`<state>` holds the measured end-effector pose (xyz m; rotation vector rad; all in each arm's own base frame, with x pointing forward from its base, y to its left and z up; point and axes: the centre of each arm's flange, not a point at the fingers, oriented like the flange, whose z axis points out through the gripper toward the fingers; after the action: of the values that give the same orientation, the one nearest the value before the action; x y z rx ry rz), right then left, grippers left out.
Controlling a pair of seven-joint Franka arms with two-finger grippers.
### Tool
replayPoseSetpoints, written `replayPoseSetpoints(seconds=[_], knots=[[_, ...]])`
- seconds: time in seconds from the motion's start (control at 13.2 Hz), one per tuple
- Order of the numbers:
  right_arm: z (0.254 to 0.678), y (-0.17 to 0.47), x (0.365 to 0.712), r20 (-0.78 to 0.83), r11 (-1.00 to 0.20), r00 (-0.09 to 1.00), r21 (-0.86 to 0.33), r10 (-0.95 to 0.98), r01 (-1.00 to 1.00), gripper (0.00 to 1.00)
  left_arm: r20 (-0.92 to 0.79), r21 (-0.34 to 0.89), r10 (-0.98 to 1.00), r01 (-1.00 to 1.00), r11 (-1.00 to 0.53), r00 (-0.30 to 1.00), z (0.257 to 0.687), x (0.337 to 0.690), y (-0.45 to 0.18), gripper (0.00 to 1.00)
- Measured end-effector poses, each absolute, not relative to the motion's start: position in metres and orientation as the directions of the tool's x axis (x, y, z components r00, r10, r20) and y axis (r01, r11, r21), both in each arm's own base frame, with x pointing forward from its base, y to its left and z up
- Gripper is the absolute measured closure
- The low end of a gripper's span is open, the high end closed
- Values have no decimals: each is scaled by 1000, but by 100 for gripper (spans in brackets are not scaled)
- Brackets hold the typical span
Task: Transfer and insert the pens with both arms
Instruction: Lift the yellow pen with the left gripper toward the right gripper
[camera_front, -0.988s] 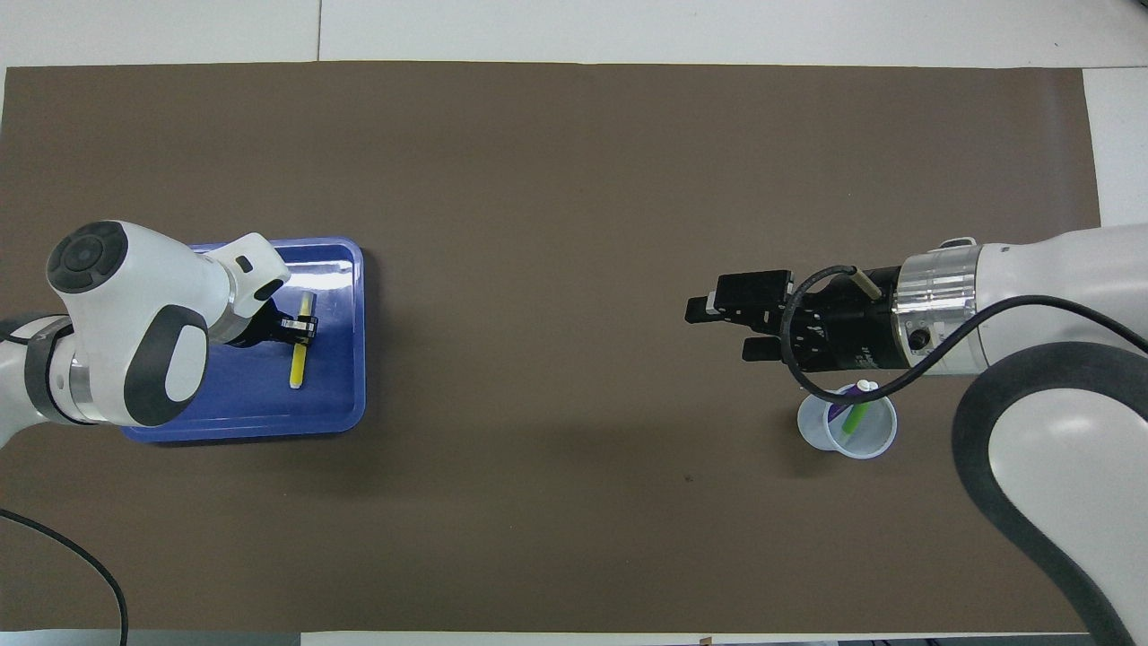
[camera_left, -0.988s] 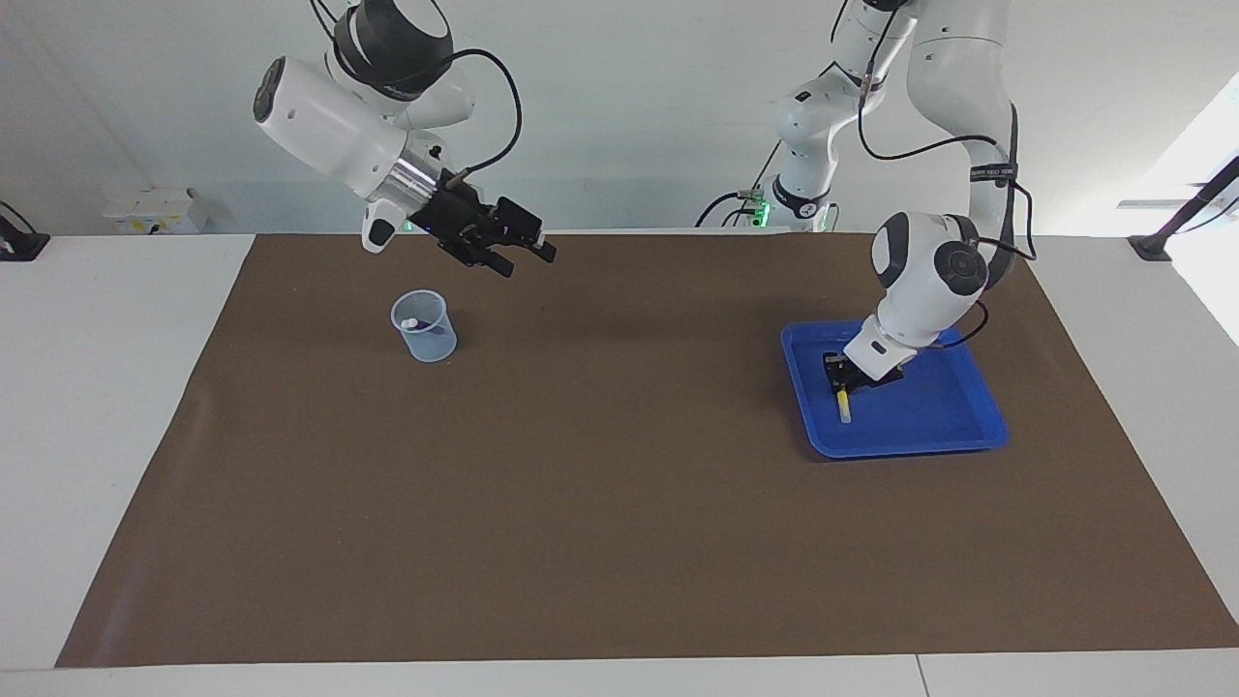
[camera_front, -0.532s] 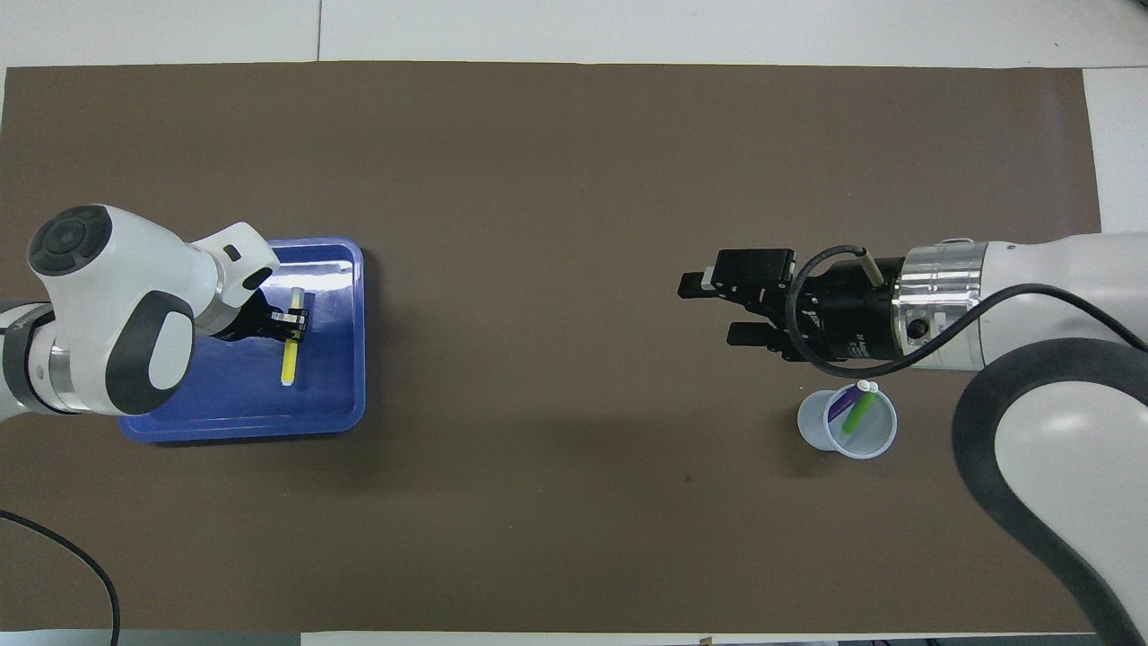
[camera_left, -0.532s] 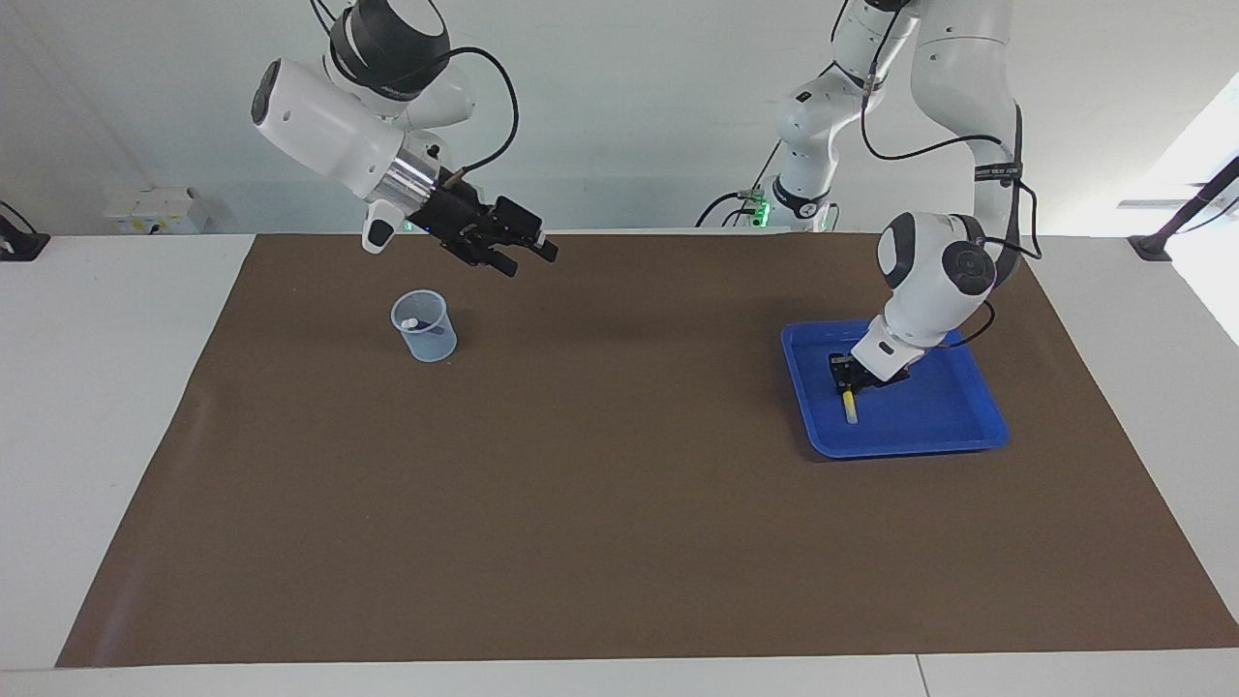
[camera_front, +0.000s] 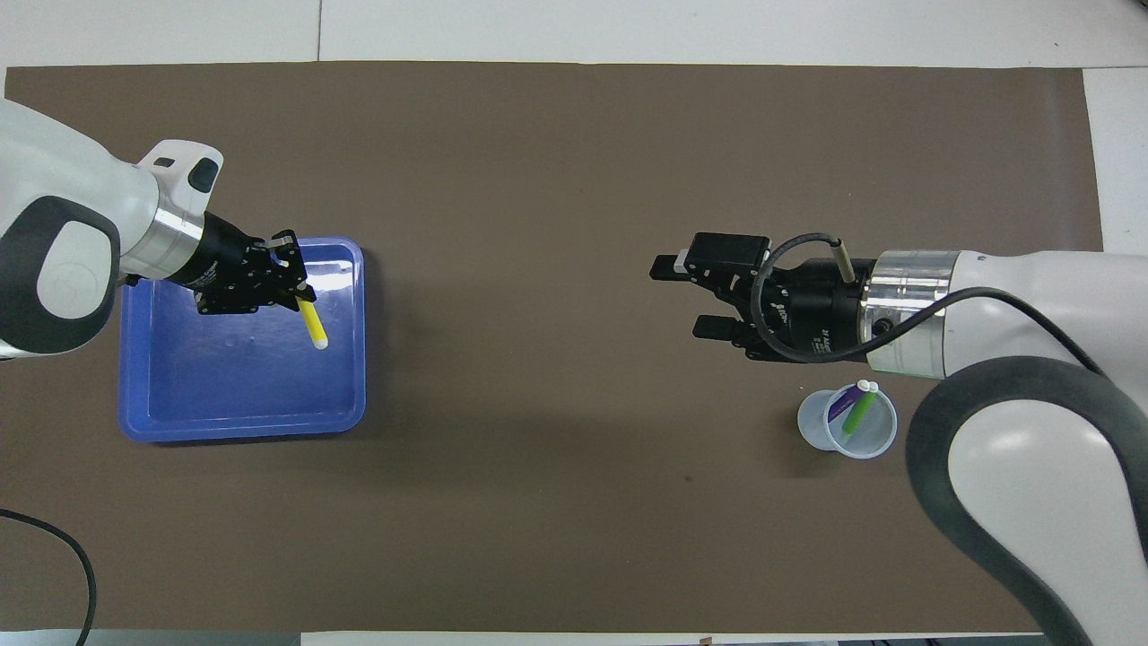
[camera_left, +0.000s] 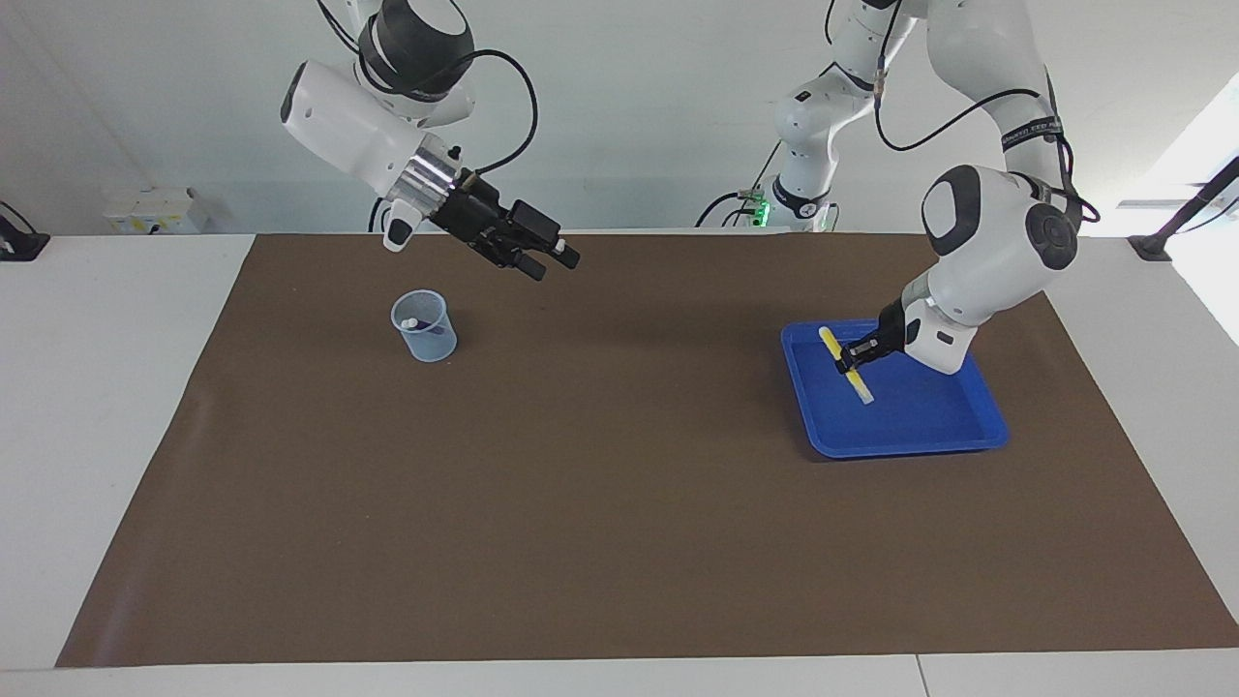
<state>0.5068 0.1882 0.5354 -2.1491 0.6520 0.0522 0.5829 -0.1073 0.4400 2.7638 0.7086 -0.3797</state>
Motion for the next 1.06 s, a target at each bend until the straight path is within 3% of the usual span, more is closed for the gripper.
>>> replayPoseSetpoints(seconds=[0.23, 0.46, 0.68, 1.06], knots=[[537, 208, 502, -276, -455, 838, -738, -470, -498, 0, -465, 131, 642, 764, -631, 610, 463, 575, -151, 82], [538, 224, 498, -262, -444, 830, -745, -492, -498, 0, -577, 10, 732, 898, -439, 364, 471, 563, -190, 82], [531, 241, 492, -232, -448, 831, -752, -506, -483, 0, -693, -92, 698, 939, -333, 180, 473, 545, -227, 82], [514, 280, 478, -182, -504, 871, -754, -456, -421, 0, -785, -151, 619, 964, -218, 18, 466, 521, -251, 82]])
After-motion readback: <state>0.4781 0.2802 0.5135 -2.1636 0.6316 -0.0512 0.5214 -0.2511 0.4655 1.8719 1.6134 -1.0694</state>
